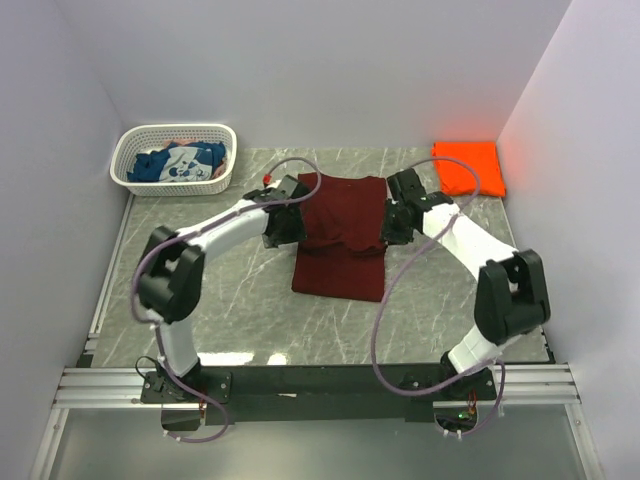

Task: Fold and stack the t-shirts
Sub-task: Fold the tshirt

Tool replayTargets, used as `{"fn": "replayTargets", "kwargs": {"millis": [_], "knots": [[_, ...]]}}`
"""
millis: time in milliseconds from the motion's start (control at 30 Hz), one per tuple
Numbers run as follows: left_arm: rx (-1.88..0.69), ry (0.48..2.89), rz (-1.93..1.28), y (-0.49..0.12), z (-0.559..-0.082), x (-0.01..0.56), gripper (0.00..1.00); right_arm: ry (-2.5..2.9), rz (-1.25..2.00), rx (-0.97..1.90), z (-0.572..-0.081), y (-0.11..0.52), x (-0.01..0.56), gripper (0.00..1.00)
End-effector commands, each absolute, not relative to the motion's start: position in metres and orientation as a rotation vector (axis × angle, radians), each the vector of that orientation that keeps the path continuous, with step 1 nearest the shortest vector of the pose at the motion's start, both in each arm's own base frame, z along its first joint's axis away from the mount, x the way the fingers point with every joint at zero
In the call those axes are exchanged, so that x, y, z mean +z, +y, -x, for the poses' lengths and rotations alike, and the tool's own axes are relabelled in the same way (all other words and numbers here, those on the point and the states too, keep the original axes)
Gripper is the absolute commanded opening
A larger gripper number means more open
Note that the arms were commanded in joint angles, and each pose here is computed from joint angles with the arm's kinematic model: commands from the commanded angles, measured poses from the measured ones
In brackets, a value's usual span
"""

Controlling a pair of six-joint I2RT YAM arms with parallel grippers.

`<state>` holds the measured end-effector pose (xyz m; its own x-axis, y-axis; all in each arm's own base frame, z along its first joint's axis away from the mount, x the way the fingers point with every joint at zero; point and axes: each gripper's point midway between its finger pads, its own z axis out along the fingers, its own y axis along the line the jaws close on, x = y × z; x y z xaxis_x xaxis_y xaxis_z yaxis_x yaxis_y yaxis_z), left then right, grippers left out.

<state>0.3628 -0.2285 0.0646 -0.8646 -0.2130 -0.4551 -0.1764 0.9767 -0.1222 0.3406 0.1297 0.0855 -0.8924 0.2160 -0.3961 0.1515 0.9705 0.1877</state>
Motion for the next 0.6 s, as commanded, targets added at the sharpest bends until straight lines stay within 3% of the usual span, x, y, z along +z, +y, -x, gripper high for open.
{"fn": "replayTargets", "kwargs": {"millis": [0,233,267,333,367,400,567], "knots": [[-0.196,2.562,0.357,-0.227,-0.345,0.108,0.63,2.538,-0.121,0.327,-0.340,0.162,0.135,0.33],[-0.358,2.518,0.304,-0.260,-0.307,0.114,0.47,2.518,0.054,0.475,-0.311,0.217,0.115,0.25],[-0.379,2.530,0.284,-0.267,-0.302,0.109,0.44,2.511,0.066,0.495,-0.311,0.223,0.111,0.23],[-0.400,2.538,0.271,-0.275,-0.301,0.097,0.29,2.531,0.070,0.511,-0.310,0.231,0.099,0.19],[-0.398,2.554,0.262,-0.277,-0.299,0.087,0.17,2.534,0.080,0.525,-0.312,0.236,0.092,0.18],[-0.394,2.576,0.257,-0.277,-0.295,0.076,0.12,2.540,0.089,0.549,-0.311,0.241,0.089,0.18],[-0.335,2.672,0.248,-0.268,-0.274,0.031,0.01,2.584,0.130,0.524,-0.317,0.249,0.061,0.16]]}}
